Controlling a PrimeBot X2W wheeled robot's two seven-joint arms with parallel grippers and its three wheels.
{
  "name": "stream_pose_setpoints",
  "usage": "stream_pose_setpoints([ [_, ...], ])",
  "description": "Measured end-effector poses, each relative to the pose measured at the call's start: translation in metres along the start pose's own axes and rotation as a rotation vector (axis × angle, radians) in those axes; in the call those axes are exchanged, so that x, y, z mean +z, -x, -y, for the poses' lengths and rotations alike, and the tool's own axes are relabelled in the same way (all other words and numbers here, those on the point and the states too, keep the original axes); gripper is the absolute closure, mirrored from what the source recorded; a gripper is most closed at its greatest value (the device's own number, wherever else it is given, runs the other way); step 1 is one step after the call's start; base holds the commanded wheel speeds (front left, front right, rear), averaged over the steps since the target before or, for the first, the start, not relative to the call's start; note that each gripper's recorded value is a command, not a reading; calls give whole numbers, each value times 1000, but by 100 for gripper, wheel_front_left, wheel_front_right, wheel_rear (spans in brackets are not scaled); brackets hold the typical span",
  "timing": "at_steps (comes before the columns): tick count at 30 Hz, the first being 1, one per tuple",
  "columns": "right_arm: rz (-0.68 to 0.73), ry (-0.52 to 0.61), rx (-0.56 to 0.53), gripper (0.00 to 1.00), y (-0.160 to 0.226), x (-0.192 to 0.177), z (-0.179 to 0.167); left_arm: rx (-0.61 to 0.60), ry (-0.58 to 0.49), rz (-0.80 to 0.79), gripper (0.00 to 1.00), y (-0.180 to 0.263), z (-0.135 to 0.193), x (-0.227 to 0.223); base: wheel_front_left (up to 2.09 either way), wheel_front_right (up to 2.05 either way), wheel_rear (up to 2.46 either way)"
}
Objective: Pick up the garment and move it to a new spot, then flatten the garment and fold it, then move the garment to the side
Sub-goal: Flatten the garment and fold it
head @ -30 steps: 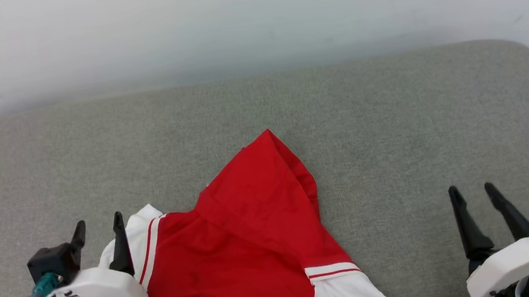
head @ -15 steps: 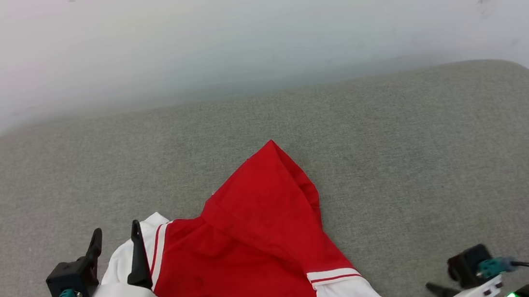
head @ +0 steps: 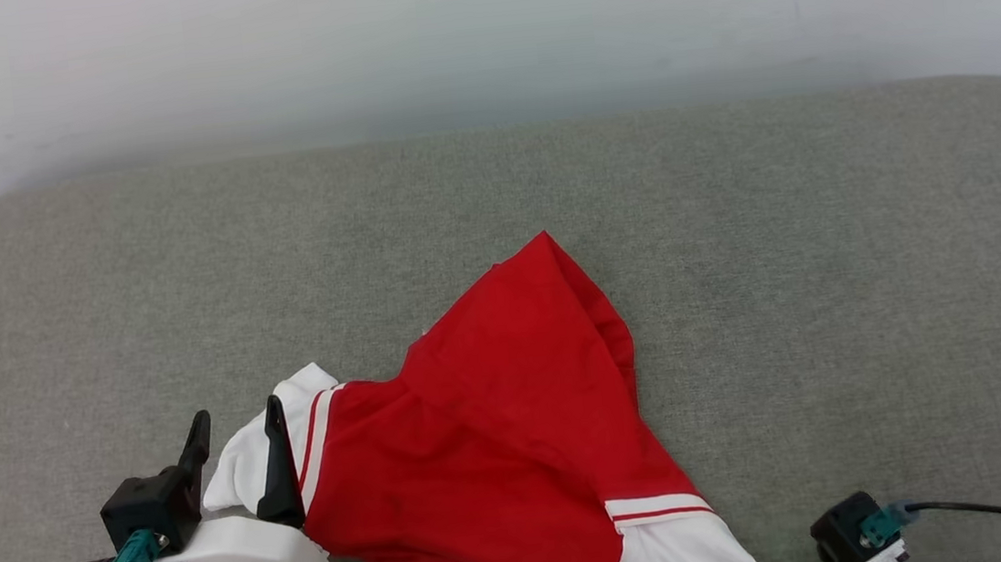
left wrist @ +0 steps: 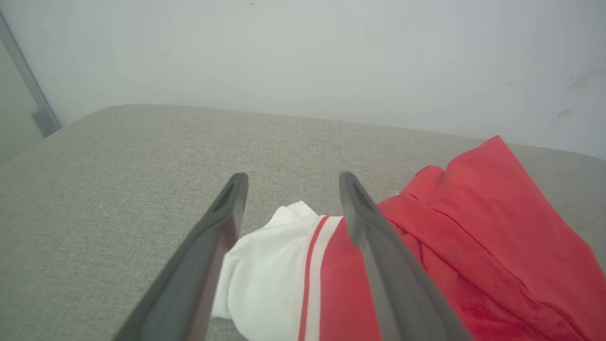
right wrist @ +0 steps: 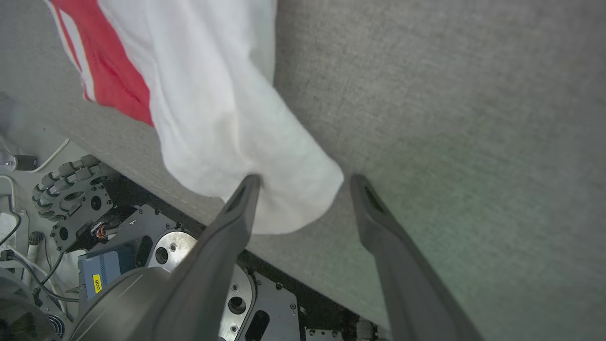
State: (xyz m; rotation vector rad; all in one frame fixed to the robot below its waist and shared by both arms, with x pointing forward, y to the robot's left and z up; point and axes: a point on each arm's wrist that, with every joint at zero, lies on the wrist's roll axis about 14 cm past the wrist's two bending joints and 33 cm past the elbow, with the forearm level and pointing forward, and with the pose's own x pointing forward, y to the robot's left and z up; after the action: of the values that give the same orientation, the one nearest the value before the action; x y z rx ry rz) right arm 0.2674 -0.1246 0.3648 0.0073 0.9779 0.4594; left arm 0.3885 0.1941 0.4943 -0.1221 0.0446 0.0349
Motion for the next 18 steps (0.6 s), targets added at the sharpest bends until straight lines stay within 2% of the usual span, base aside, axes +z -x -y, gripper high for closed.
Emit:
stream_pose_setpoints([
  [3,-36,-5,7,0,-11,-5,1,8,1,-7,0,-2,-3,-4,0,0,0],
  [4,-50,-3,10,55,-15,-7,1,10,1,-12,0,-3,-4,-6,0,0,0],
  [5,-56,-3,14,85,-17,-7,1,14,0,-14,0,-3,-5,-7,0,0,0],
  [6,-60,-7,18,100,-19,-8,0,17,1,-12,0,-4,-6,-7,0,0,0],
  [14,38,-76,4,100,-14,19,11,27,2,-3,0,-3,-9,-5,0,0,0],
  [18,143,-104,-63,100,0,48,38,24,1,-2,0,-4,-8,-4,0,0,0],
])
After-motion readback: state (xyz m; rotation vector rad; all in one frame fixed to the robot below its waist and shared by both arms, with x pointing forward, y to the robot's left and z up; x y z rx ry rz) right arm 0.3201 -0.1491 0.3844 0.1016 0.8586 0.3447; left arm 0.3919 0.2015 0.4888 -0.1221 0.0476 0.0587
